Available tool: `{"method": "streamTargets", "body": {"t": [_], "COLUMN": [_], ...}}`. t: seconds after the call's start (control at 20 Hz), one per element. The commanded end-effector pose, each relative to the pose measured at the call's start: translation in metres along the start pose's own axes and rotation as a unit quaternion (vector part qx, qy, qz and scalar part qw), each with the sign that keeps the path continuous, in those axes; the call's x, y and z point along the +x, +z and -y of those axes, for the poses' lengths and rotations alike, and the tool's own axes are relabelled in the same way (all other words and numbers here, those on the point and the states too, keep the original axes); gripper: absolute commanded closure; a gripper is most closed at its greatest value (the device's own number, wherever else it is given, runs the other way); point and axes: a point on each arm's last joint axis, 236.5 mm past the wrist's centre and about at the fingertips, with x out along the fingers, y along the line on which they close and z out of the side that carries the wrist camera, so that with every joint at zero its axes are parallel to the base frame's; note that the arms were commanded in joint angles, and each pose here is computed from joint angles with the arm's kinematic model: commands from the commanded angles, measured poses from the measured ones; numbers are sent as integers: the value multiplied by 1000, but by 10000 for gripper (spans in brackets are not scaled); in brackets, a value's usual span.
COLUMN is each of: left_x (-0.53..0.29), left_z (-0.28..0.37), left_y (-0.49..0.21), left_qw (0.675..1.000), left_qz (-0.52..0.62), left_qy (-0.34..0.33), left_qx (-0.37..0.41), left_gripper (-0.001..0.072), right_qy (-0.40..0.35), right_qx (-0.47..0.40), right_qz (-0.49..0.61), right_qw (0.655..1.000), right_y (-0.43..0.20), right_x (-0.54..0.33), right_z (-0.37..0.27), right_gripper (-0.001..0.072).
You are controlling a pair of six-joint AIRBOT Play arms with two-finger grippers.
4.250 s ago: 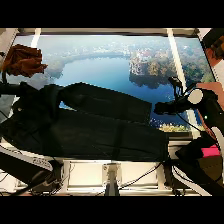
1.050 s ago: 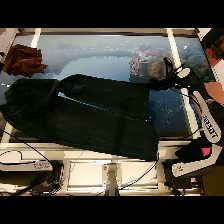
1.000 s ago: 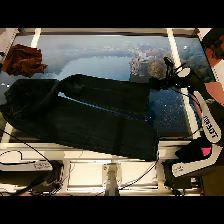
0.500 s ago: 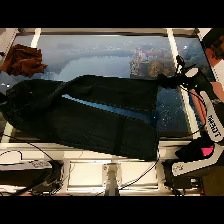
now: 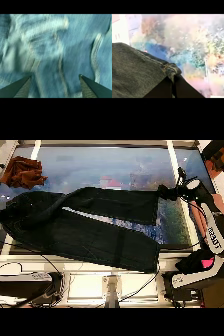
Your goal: Fold the clothes and pants, and hang the long-sleeved shirts on hangers.
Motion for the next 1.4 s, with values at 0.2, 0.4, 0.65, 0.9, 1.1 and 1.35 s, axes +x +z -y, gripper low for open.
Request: {"method": "streamTargets", "body": {"t": [0.2,0.4,0.65,0.9,1.1,1.35], "left_x": [43,30,-38,-99,-90,-28], "left_z": [35,57,72,56,39,32], "left_y": [11,25,112,213,233,231], "left_qw": [999,996,988,952,939,944], "left_qz": [16,13,115,302,340,323], "left_qy": [-50,-80,-79,-28,22,48], "left_qx": [4,30,72,28,38,37], "left_gripper": [27,656,656,656,655,654], "right_qy": [7,1,-38,-45,-54,-54], "right_qx": [5,-5,-46,-53,-64,-65], "right_qz": [2,11,40,42,8,-7], "right_qw": [1000,1000,997,997,996,996], "right_y": [1,6,20,21,5,-2], "right_x": [-1,-8,-25,-26,-25,-25], "right_z": [-4,-4,6,8,14,14], "right_gripper": [690,690,690,690,690,690]}}
